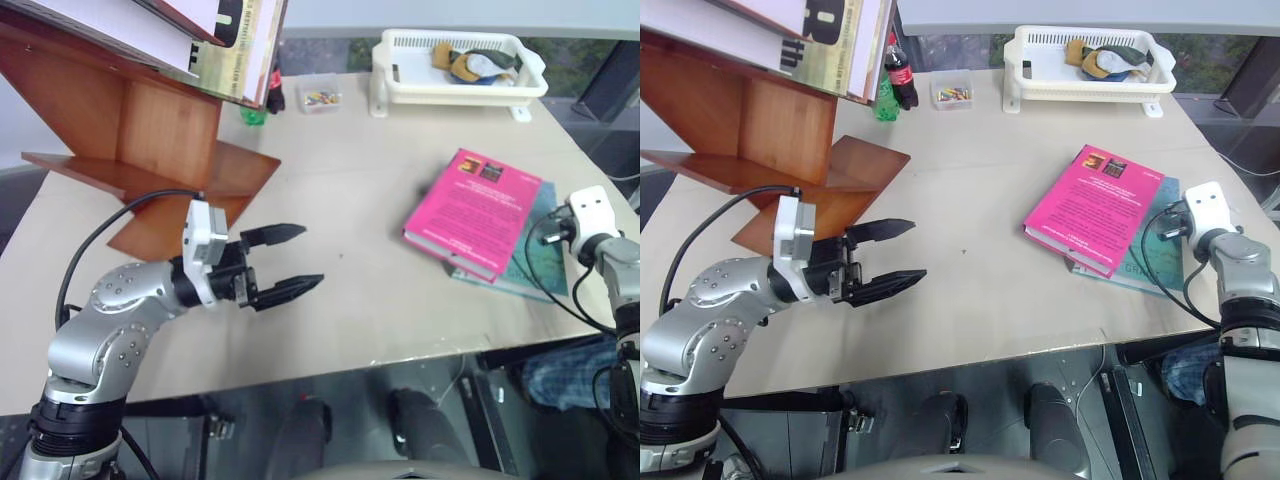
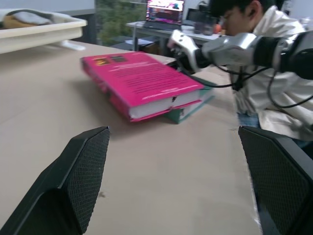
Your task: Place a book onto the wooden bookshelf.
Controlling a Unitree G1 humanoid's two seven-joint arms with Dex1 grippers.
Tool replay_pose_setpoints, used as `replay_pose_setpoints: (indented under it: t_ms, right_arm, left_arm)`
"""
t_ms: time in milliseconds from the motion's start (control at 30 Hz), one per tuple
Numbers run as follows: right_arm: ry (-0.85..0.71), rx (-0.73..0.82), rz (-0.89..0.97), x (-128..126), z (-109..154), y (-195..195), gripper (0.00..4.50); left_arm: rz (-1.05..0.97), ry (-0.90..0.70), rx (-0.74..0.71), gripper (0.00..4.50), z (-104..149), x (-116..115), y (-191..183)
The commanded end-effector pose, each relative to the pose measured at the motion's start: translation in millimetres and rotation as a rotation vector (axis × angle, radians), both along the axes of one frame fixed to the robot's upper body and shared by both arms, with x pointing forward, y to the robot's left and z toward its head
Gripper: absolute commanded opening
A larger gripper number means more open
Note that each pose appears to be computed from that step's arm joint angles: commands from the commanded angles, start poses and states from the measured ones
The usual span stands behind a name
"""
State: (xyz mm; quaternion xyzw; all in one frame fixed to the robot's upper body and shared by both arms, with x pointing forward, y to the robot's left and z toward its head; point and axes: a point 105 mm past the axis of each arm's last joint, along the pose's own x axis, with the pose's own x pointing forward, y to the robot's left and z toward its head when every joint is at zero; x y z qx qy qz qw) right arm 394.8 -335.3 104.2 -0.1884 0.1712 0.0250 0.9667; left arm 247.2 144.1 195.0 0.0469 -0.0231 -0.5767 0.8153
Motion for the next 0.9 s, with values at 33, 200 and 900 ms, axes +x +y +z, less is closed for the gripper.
replay_pose_setpoints:
  t_ms: [33, 200, 900]
  right_arm:
    - [-0.021, -0.006, 0.044, 5, 7, 8, 0.06]
    - [-0.027, 0.013, 0.094, 9, 8, 19, 0.06]
    - [-0.077, 0.080, 0.290, 14, 10, 76, 0.06]
  left_arm:
    - [-0.041, -0.061, 0.003, 4.50, 14, -10, -3]
    - [-0.049, -0.071, 0.009, 4.50, 15, -11, -3]
    - [0.161, -0.021, -0.012, 4.50, 8, 14, 4]
